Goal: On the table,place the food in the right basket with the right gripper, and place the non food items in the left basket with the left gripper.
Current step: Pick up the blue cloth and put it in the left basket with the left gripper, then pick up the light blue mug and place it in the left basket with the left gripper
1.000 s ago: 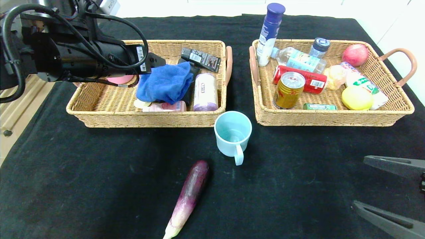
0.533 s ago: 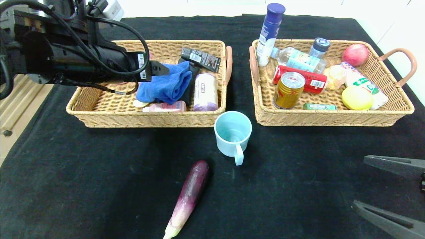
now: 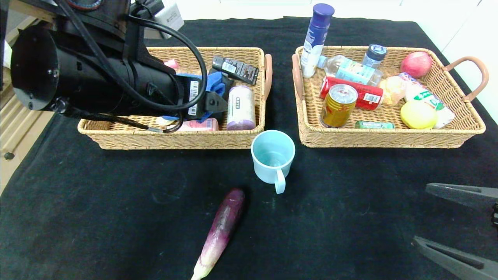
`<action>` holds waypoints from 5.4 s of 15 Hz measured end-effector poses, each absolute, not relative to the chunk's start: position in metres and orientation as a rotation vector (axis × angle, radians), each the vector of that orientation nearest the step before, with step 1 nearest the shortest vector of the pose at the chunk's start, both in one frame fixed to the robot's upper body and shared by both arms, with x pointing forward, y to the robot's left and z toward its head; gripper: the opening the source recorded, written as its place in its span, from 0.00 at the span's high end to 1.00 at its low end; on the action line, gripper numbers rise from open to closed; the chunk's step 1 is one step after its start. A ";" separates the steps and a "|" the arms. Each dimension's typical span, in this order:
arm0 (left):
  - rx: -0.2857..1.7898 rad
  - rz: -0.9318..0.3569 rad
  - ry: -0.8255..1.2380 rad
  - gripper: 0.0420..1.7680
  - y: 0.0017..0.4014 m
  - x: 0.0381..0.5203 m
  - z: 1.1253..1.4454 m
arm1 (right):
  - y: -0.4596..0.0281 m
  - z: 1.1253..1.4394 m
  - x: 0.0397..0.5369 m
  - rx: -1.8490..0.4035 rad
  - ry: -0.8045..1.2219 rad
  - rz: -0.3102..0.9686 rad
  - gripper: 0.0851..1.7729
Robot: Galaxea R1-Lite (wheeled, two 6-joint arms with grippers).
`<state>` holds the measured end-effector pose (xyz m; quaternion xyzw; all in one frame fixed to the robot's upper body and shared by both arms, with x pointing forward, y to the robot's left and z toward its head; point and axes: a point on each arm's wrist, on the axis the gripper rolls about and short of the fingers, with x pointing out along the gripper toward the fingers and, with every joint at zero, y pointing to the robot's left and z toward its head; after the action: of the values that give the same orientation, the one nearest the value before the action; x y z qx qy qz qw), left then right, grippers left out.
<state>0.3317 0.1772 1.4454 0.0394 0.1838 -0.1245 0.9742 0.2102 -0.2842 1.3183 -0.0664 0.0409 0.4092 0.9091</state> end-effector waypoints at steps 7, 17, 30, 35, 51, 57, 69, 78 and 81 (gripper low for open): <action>0.050 -0.389 0.505 0.04 0.142 0.300 1.435 | -0.284 1.318 0.210 -0.137 0.084 0.844 0.04; 0.072 -0.388 0.581 0.04 0.098 0.324 1.406 | -0.284 1.318 0.210 -0.137 0.084 0.844 0.04; 0.070 -0.327 0.590 0.03 0.085 0.345 1.391 | -0.284 1.317 0.210 -0.136 0.091 0.846 0.04; 0.077 -0.329 0.602 0.03 0.079 0.350 1.385 | -0.284 1.316 0.210 -0.137 0.092 0.847 0.04; 0.086 -0.332 0.621 0.93 0.075 0.355 1.377 | -0.284 1.315 0.210 -0.138 0.094 0.848 0.04; 0.091 -0.331 0.626 0.93 0.074 0.355 1.376 | -0.284 1.315 0.210 -0.138 0.096 0.848 0.04; 0.058 -0.353 0.574 0.93 0.090 0.337 1.403 | -0.283 1.313 0.211 -0.135 0.111 0.854 0.04; -0.052 -0.383 0.453 0.93 0.132 0.311 1.451 | -0.282 1.312 0.212 -0.136 0.116 0.856 0.04; -0.088 -0.333 0.403 0.93 0.148 0.315 1.460 | -0.282 1.312 0.212 -0.136 0.116 0.855 0.04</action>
<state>0.3149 0.1475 1.4604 -0.0436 0.1989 -0.1647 0.9651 0.2120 -0.2823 1.3115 -0.0659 0.0562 0.4141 0.9061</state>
